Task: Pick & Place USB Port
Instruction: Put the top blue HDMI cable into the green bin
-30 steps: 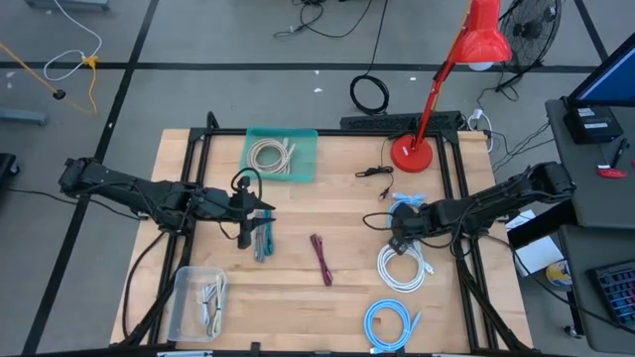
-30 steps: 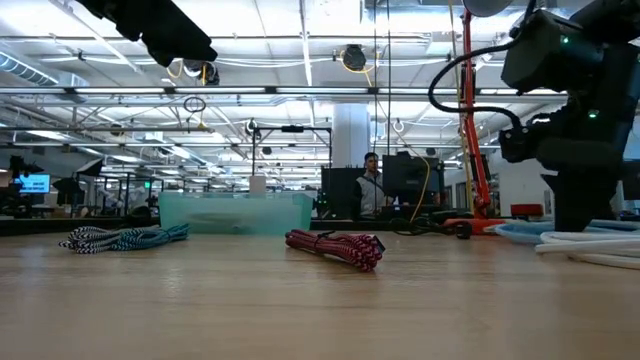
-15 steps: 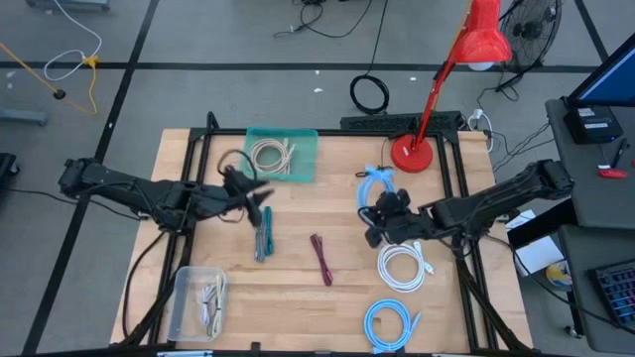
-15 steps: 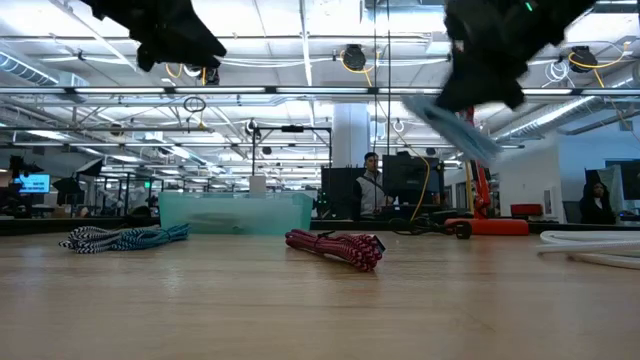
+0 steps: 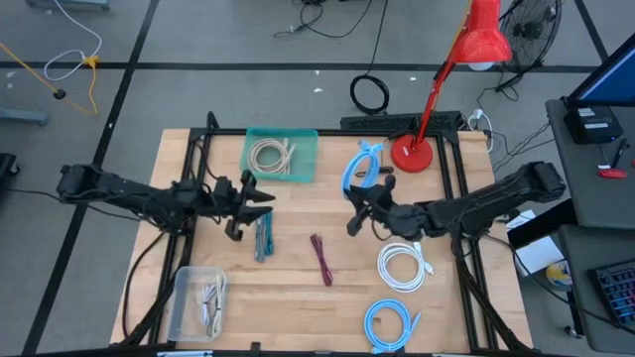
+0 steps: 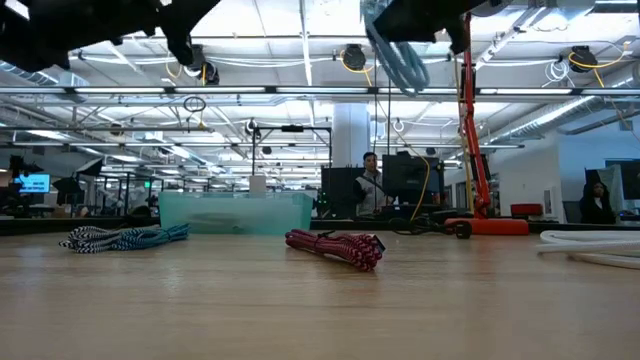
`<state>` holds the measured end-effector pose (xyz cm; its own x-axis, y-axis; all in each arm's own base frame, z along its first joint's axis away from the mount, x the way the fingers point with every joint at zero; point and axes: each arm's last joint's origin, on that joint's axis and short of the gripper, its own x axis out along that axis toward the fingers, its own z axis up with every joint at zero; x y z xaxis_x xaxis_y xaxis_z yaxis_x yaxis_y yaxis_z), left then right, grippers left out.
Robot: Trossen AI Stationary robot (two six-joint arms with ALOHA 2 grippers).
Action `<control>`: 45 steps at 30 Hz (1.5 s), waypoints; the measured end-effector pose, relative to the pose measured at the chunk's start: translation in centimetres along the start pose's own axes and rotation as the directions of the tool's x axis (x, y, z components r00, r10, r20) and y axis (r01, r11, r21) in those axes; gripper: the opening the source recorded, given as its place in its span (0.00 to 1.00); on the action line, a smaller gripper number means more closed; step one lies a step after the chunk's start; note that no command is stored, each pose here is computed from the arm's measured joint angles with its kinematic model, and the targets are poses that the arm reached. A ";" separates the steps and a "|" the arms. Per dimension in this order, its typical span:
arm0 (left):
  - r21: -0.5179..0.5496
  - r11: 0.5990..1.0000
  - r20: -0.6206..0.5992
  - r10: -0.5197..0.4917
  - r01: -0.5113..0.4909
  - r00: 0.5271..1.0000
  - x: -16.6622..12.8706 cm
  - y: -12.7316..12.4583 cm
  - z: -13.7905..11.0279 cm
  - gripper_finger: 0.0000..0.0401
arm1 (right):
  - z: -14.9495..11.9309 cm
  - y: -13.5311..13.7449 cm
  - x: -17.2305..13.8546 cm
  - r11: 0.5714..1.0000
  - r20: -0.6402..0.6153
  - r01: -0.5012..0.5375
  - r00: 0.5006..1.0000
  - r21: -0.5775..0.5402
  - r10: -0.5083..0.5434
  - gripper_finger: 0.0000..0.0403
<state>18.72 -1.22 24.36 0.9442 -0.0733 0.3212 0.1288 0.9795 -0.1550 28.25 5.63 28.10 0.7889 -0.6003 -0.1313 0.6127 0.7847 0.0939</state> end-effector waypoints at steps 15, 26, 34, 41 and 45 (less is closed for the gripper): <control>0.161 0.932 -0.237 0.357 -0.325 0.904 4.0 1.0 -1.4 0.36 | -1.9 4.3 7.7 0.988 -0.016 -0.137 0.991 -0.074 0.136 0.07; 0.141 0.934 -0.279 0.357 -0.330 0.892 6.2 0.7 -2.1 0.38 | -1.9 6.1 9.2 0.979 -0.074 -0.128 0.990 -0.159 0.117 0.07; 0.123 0.918 -0.294 0.396 -0.377 0.870 5.0 0.6 -0.5 0.58 | -2.2 6.1 8.6 0.973 -0.080 -0.024 0.997 -0.229 0.005 0.07; 0.095 0.959 -0.290 0.284 -0.268 0.914 4.9 -0.3 0.1 0.71 | -1.9 6.2 8.6 0.979 -0.057 -0.035 0.998 -0.201 0.024 0.07; 0.101 0.950 -0.289 0.311 -0.294 0.905 5.1 -0.1 -0.2 0.73 | -1.7 6.3 8.6 0.981 -0.044 -0.055 0.998 -0.184 0.048 0.07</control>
<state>23.58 -1.77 25.79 0.9825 0.1841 -0.0270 -0.1861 0.9714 -0.1474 38.84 5.71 25.89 0.8144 -0.5547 -0.1704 0.5492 0.8316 -0.0822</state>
